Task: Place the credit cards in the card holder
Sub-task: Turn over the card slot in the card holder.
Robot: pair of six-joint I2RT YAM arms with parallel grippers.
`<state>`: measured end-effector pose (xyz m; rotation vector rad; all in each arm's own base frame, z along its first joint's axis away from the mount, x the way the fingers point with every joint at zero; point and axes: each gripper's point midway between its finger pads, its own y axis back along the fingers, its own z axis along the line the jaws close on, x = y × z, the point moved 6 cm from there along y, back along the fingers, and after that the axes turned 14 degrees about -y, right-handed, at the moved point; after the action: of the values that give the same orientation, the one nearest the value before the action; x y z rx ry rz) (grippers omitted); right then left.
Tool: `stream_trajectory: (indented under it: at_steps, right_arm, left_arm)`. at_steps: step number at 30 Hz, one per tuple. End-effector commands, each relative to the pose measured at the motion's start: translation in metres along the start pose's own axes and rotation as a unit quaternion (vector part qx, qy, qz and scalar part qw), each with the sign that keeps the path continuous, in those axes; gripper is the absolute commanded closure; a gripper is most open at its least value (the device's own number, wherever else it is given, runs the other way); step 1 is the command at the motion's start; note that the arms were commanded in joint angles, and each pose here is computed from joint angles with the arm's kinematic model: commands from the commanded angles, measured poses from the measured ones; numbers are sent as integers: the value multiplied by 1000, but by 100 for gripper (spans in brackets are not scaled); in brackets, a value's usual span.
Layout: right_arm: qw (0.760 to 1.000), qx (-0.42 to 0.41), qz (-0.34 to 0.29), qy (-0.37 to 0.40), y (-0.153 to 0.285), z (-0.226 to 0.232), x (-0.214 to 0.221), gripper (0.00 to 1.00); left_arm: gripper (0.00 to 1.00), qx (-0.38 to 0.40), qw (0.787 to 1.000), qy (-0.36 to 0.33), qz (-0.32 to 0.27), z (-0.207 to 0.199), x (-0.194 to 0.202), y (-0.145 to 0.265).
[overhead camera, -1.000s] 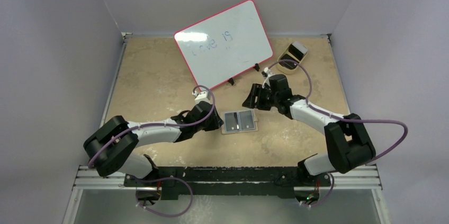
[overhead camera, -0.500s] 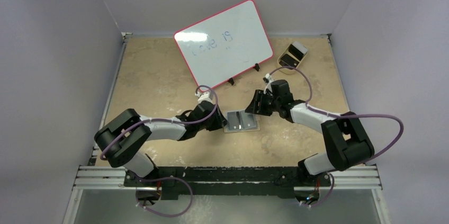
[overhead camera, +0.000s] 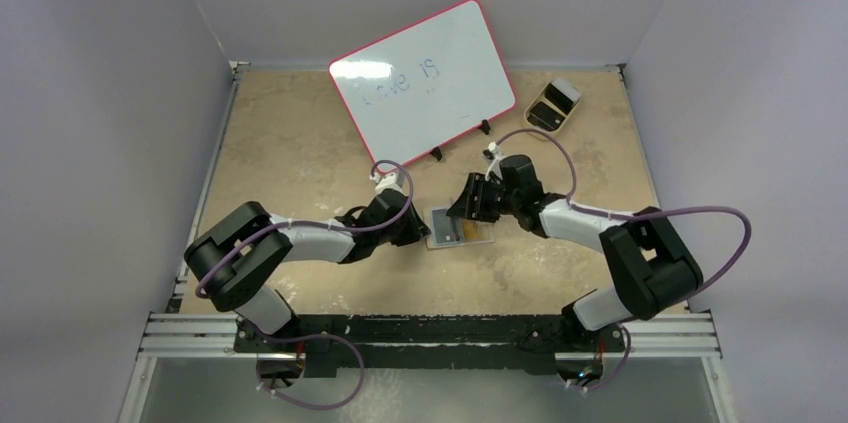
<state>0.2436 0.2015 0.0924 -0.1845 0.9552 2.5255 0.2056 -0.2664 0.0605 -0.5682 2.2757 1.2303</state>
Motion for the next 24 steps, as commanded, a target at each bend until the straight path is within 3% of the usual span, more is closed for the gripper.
stream_trajectory:
  at_steps: [1,9,16,24]
  right_arm:
    - [999,8,-40,9,8,8,-12,48]
    - [999,-8,-44,29,19,23,-17,55]
    - [996,-79,7,28,16,36,-6,51]
    - [995,63,-79,5,35,-6,-38,39]
  left_arm:
    - [84,-8,1000,-3,3,0,-3,-1]
    - [84,5,1000,3,-6,-7,-9,4]
    - [84,4,1000,4,-5,-5,-7,4]
    - [80,9,1000,1,-22,-14,-21,14]
